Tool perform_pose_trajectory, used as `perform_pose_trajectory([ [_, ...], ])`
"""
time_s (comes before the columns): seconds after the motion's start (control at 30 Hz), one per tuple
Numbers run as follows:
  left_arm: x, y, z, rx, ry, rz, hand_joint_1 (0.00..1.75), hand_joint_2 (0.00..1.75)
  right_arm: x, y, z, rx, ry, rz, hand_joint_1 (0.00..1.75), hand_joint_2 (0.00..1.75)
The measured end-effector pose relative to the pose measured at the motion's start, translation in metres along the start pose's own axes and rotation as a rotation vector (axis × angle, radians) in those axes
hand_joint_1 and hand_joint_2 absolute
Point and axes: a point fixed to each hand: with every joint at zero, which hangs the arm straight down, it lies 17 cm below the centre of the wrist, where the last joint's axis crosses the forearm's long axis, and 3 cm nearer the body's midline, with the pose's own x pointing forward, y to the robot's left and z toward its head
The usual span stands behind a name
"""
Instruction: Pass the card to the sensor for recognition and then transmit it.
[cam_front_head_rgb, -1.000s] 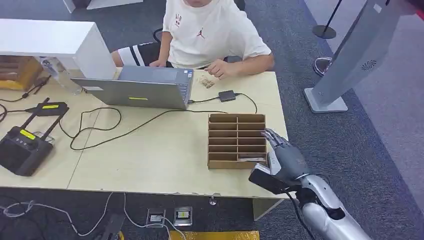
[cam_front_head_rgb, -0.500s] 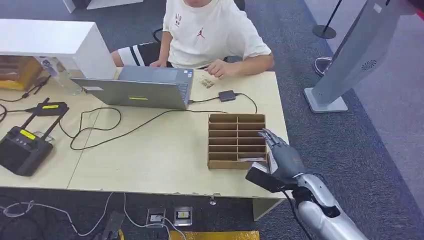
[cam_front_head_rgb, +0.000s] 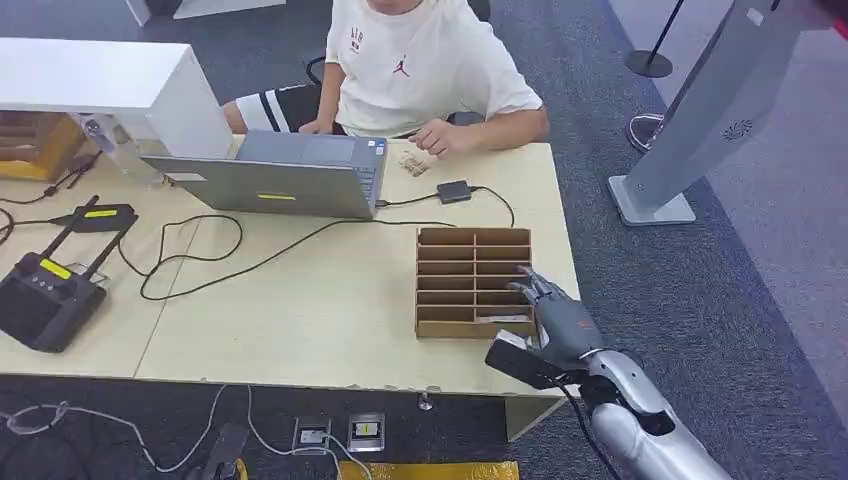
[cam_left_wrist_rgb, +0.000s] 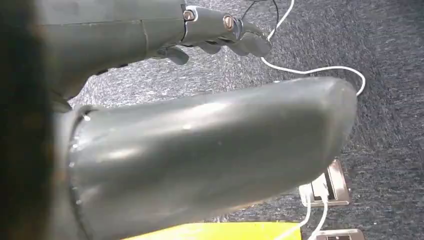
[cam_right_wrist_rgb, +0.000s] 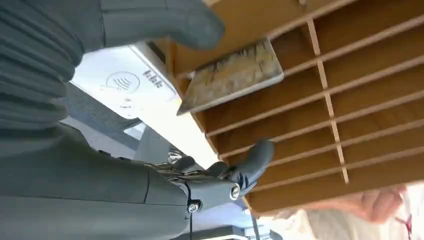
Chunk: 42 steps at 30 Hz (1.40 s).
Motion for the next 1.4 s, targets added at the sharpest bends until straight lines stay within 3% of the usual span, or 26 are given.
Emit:
perform_pose_trajectory([
  [0.53, -0.003, 0.000, 0.001, 0.001, 0.009, 0.001, 0.00, 0.00, 0.000, 0.002, -0.004, 0.057, 0.009, 0.033, 1.75, 1.75],
  [0.8, -0.004, 0.000, 0.002, 0.003, 0.011, 0.000, 0.00, 0.00, 0.000, -0.021, -0.012, -0.033, 0.003, 0.079, 1.75, 1.75],
  [1.0, -0.005, 0.000, 0.004, 0.018, 0.005, 0.001, 0.00, 0.00, -0.002, -0.087, -0.026, -0.208, 0.001, 0.120, 1.75, 1.75],
  [1.23, -0.002, -0.004, 0.006, 0.012, -0.004, 0.001, 0.00, 0.00, -0.009, -0.219, -0.034, -0.431, -0.025, 0.201, 1.75, 1.75],
  [1.4, -0.002, -0.005, 0.006, 0.010, -0.005, 0.001, 0.00, 0.00, -0.013, -0.245, -0.032, -0.483, -0.016, 0.197, 1.75, 1.75],
])
